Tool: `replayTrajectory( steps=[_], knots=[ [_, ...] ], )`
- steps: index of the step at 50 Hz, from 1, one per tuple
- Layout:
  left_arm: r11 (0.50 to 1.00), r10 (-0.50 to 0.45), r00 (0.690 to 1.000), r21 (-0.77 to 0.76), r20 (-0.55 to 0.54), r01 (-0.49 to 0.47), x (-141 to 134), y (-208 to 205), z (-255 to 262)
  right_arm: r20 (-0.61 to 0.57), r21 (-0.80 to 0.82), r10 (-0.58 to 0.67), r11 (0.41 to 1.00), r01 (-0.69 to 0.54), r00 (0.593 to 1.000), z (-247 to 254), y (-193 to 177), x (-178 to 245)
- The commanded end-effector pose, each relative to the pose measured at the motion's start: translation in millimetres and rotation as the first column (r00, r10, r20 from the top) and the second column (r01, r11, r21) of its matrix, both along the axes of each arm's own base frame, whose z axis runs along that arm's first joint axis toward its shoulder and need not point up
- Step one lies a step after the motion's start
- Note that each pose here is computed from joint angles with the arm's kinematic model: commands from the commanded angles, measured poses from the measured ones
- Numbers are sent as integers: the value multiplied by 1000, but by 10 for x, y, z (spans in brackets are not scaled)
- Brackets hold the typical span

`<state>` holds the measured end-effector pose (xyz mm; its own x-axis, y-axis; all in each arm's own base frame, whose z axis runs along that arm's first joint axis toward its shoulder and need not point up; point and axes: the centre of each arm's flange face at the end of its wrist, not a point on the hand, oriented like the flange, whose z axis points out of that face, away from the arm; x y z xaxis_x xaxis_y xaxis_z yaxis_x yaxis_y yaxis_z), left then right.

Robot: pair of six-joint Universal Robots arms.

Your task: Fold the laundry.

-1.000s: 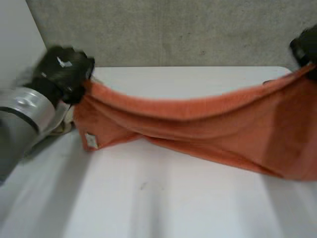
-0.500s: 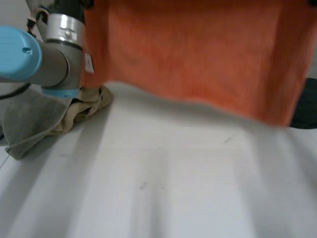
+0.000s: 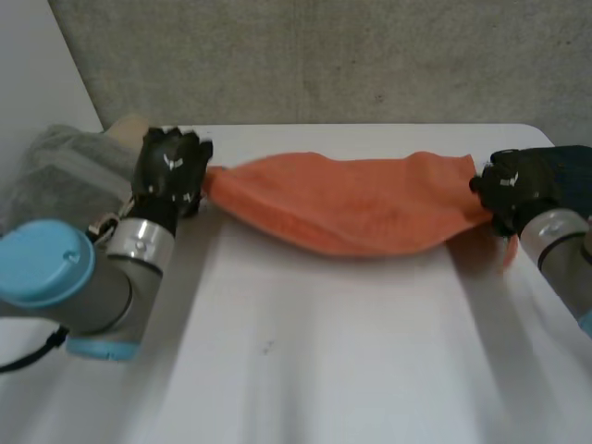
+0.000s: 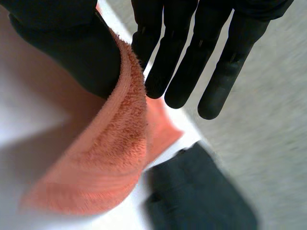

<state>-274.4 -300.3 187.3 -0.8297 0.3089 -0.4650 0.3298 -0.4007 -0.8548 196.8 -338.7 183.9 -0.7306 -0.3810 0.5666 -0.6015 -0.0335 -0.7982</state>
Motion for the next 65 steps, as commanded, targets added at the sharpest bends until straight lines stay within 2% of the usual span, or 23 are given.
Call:
replayTrajectory(
  steps=[1,5,9,16,22,26,30,36,39,41,44,45,46,49,50,52,55,59,65],
  knots=[
    [1000,5,1000,18,-1,-5,42,85,-18,207,174,-59,984,23,976,-336,-162,-80],
    [1000,5,1000,-12,-17,-5,47,93,106,316,230,-146,970,74,938,-306,-296,-240],
    [999,11,1000,-36,-26,-12,56,80,203,350,294,-190,952,85,917,-326,-339,-303],
    [999,16,999,-52,-30,-18,70,68,261,318,384,-232,918,99,919,-411,-306,-325],
    [999,20,1000,-36,-23,-20,79,60,216,295,386,-227,917,101,928,-423,-308,-351],
    [1000,23,1000,1,-8,-23,94,79,162,232,373,-196,923,99,953,-457,-288,-360],
    [997,31,999,64,22,-32,140,130,106,111,329,-165,937,120,980,-427,-271,-456],
    [983,20,996,178,86,-35,216,359,123,-28,268,-129,954,131,991,-174,-73,-598],
    [964,5,989,261,148,-44,287,580,190,-153,239,-72,965,107,986,17,143,-614],
    [948,-9,981,314,196,-54,340,715,204,-214,255,-45,962,100,976,74,274,-637],
    [896,-64,942,435,328,-90,472,1034,171,-311,328,14,940,93,950,187,601,-694],
    [879,-87,927,467,365,-101,505,1118,154,-330,352,28,931,95,944,210,683,-715],
    [837,-147,889,533,434,-122,577,1300,105,-364,400,49,910,109,930,240,823,-780],
    [787,-226,841,601,492,-140,641,1507,41,-392,465,86,878,116,916,244,987,-846],
    [786,-247,824,602,510,-138,640,1543,26,-397,493,108,863,112,911,242,1062,-856],
    [795,-250,821,593,514,-129,619,1537,19,-399,508,127,855,103,908,223,1102,-844],
    [840,-212,837,532,505,-108,553,1410,54,-406,496,124,862,104,905,208,1084,-846],
    [900,-149,859,426,490,-86,408,1098,41,-412,415,94,905,95,906,196,905,-804],
    [942,-88,882,326,463,-77,257,732,14,-362,292,52,954,60,931,63,495,-646]
  ],
)
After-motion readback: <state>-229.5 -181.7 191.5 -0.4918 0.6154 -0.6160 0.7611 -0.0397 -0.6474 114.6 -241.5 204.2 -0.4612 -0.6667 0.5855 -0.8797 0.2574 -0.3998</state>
